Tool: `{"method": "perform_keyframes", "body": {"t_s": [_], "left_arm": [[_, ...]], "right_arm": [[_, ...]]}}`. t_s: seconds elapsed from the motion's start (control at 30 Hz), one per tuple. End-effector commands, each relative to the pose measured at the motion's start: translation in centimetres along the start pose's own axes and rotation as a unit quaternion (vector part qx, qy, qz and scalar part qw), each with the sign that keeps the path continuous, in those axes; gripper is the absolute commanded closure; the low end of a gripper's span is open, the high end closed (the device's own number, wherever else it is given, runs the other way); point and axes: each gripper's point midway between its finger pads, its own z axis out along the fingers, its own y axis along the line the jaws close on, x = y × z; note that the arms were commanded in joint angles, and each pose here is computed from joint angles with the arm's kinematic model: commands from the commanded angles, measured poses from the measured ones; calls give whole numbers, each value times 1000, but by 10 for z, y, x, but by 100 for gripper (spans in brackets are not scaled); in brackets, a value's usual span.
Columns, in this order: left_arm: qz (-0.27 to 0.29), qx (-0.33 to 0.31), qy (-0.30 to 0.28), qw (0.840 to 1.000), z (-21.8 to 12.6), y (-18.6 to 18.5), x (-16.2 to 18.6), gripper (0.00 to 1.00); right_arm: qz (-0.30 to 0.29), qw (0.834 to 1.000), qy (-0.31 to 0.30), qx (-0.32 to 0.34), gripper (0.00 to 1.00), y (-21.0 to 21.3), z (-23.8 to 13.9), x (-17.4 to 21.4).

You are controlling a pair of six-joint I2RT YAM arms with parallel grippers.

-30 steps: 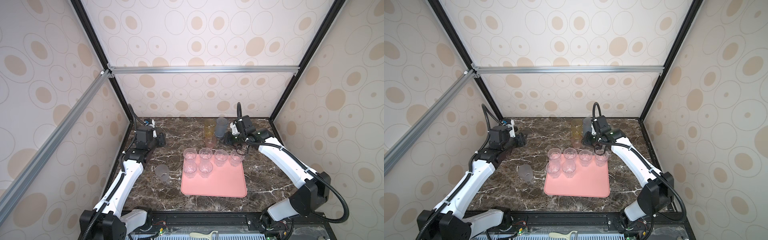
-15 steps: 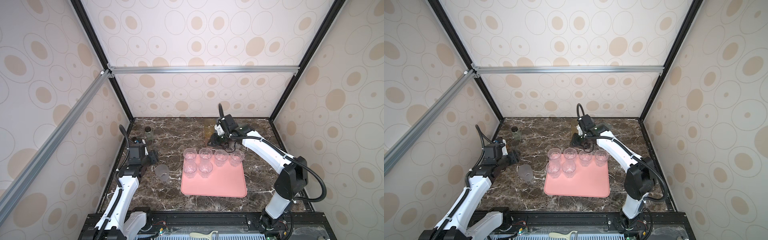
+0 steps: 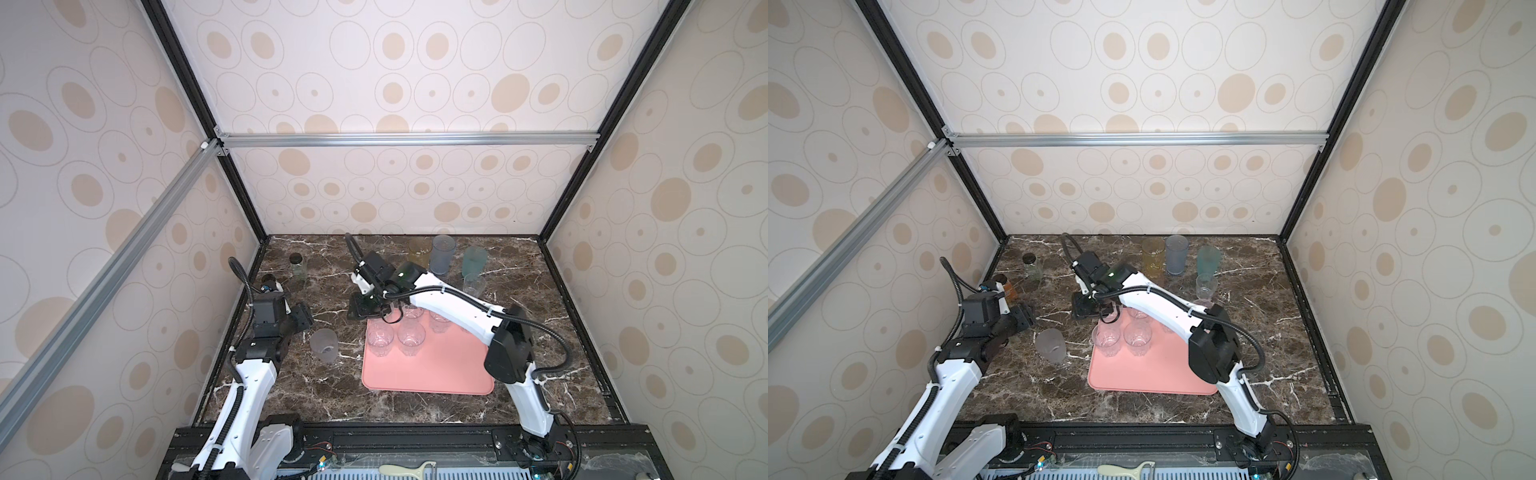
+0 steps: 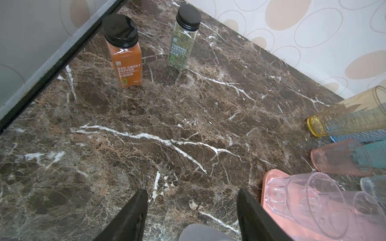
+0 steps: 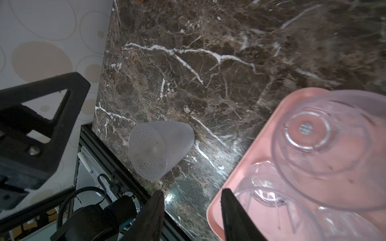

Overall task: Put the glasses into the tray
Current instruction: 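Grasp the frosted clear glass lying beside the left arm with the right gripper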

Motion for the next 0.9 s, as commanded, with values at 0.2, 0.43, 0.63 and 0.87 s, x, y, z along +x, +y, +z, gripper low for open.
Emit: {"method": "perform_keyframes", "body": {"t_s": [0.2, 0.43, 0.63, 0.87], "left_arm": [[27, -2, -50, 998, -9, -2, -27, 29], [34, 1, -57, 998, -11, -4, -30, 29], [36, 6, -59, 998, -11, -6, -32, 29], [37, 8, -60, 997, -12, -7, -32, 30]], "right_arm": [[-23, 998, 50, -3, 55, 29, 41, 17], [-25, 998, 57, 11, 61, 22, 63, 21], [-34, 997, 59, 24, 63, 18, 75, 24], [-38, 997, 51, 49, 71, 9, 85, 21]]}}
